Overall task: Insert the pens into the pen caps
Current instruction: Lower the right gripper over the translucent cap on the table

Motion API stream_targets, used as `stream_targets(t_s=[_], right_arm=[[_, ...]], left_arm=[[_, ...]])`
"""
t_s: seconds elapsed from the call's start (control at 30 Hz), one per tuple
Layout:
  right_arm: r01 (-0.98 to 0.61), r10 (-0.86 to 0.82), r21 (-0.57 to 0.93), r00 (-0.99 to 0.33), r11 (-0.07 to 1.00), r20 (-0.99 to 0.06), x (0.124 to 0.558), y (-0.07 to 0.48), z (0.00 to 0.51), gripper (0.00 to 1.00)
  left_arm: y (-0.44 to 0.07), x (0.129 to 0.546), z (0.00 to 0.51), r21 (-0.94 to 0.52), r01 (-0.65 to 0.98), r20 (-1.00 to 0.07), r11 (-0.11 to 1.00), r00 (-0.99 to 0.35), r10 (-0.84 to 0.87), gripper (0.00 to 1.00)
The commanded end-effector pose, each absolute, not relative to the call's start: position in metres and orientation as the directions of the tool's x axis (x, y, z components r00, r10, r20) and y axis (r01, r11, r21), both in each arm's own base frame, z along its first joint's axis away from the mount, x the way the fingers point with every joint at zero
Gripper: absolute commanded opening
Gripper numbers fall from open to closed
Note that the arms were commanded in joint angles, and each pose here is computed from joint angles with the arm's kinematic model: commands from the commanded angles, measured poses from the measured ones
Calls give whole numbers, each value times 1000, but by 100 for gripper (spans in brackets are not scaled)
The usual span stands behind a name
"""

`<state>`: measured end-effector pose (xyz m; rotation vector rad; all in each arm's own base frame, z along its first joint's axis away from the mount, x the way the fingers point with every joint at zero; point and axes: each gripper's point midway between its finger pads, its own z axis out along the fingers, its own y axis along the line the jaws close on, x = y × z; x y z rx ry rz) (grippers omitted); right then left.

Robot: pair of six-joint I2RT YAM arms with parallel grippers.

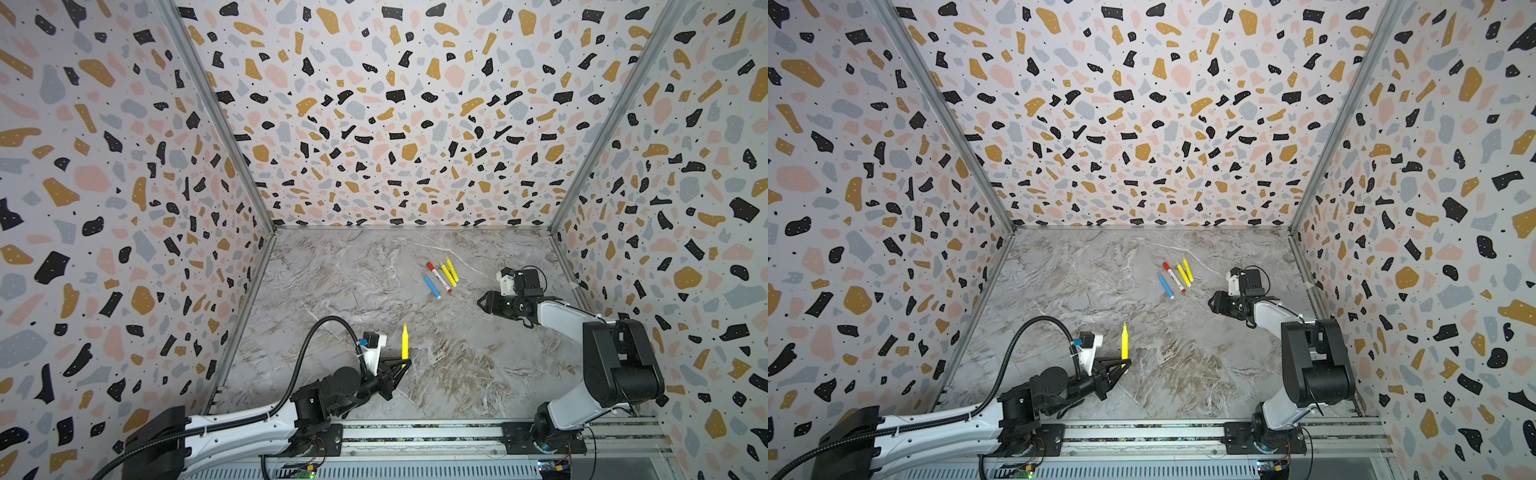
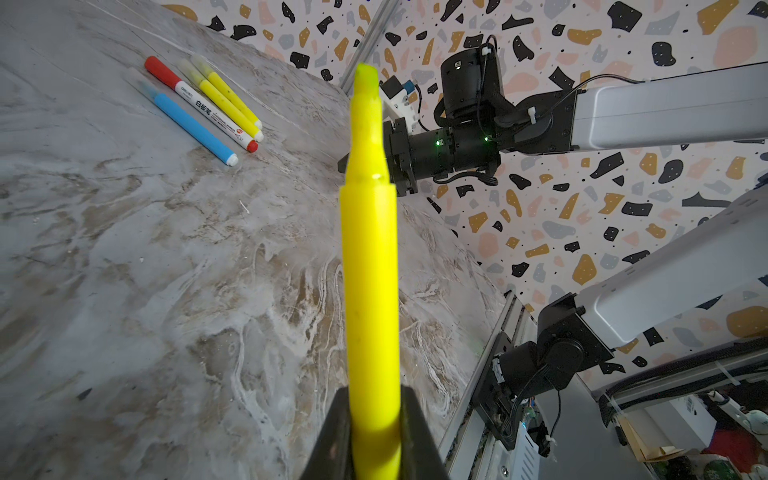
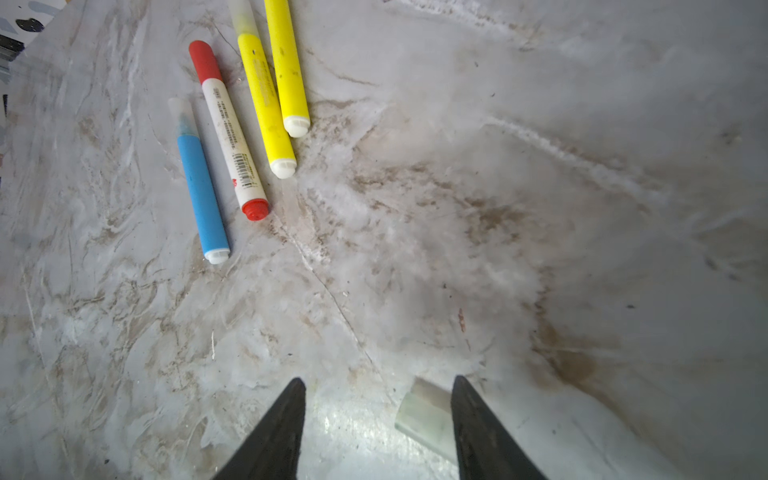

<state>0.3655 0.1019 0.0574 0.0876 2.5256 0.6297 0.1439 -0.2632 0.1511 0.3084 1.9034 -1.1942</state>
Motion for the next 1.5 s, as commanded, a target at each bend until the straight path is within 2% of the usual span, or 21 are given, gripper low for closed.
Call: stream_targets(t_s=[0.0, 0.67, 0.93, 1.07, 1.3, 1.47], right_arm=[[-71, 176, 447, -856, 892, -487, 363, 101, 53, 57], [-59, 176, 477, -884, 877, -433, 335, 105, 35, 55], [-62, 184, 512, -891, 857, -416, 304, 132, 41, 55], [-112, 174, 553, -882, 825, -438, 291, 156, 52, 55], [-192, 116, 456, -817, 869, -565, 326, 153, 103, 56], [-193, 84, 422, -828, 886, -554, 356, 144, 107, 56]], left_arm=[[-260, 146, 150, -618, 587, -766, 523, -601, -230, 0], [-258, 147, 152, -613, 585, -770, 531, -594, -235, 0], [-256, 149, 154, -604, 584, -777, 543, -584, -236, 0], [-256, 149, 155, -604, 584, -777, 542, -583, -239, 0], [-253, 148, 158, -608, 585, -776, 537, -580, -247, 0], [-249, 148, 163, -614, 582, -775, 533, -573, -267, 0]])
